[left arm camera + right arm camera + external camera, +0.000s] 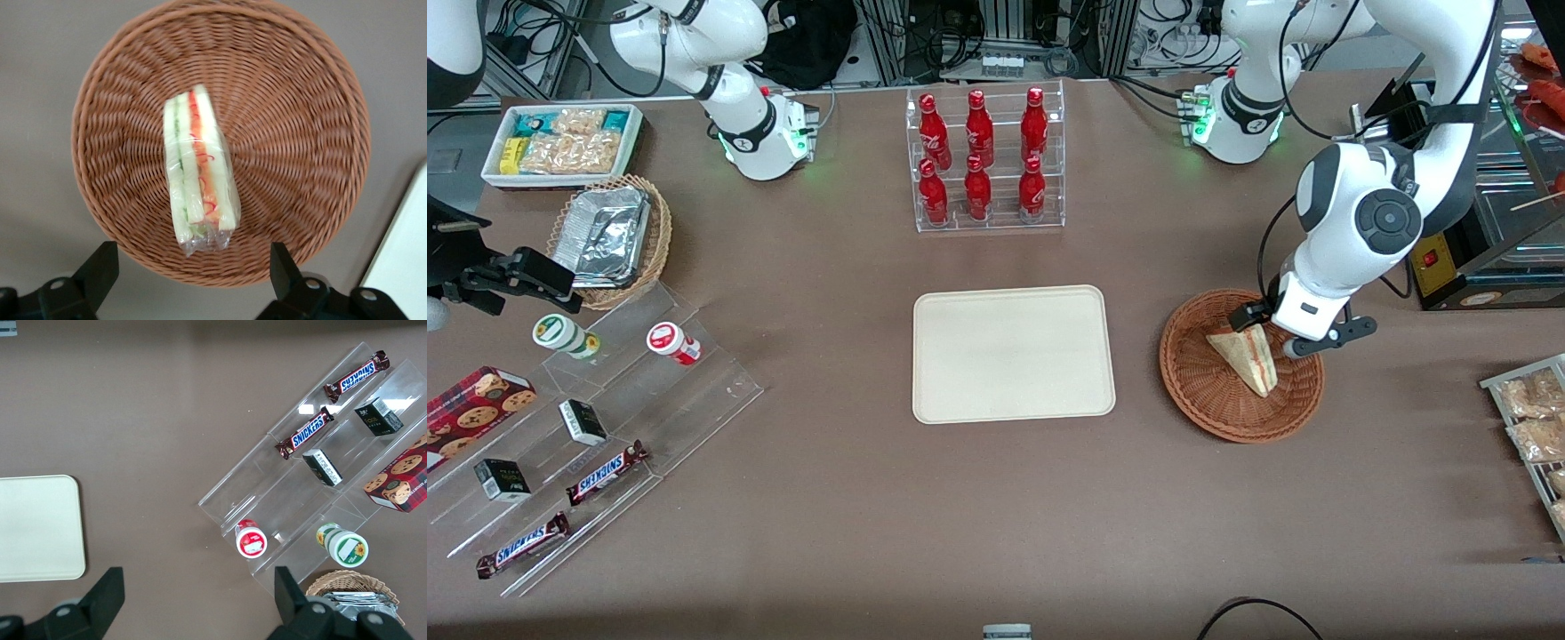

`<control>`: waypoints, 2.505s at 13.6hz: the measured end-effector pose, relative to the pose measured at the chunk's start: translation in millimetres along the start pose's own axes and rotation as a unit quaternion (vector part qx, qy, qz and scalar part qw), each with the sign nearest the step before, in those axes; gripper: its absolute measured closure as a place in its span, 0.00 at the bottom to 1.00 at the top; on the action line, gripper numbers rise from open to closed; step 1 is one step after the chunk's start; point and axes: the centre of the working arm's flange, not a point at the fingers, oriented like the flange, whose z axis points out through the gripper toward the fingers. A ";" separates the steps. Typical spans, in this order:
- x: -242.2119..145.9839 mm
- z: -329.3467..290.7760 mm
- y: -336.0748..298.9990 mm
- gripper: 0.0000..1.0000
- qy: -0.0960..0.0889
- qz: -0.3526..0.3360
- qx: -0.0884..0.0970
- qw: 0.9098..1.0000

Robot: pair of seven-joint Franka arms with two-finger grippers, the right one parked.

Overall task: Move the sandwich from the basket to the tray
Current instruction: 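Lower the left gripper and close it on the sandwich's wrapped edge, then lift the sandwich and carry it with the left gripper over the cream tray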

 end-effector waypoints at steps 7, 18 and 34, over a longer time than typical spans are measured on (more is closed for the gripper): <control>3.7 33.2 3.4 0.00 -0.003 -0.141 -0.005 0.990; 3.2 57.3 1.6 0.68 -0.031 -0.148 0.018 0.988; -120.6 15.7 254.9 0.85 -0.047 0.105 0.037 0.993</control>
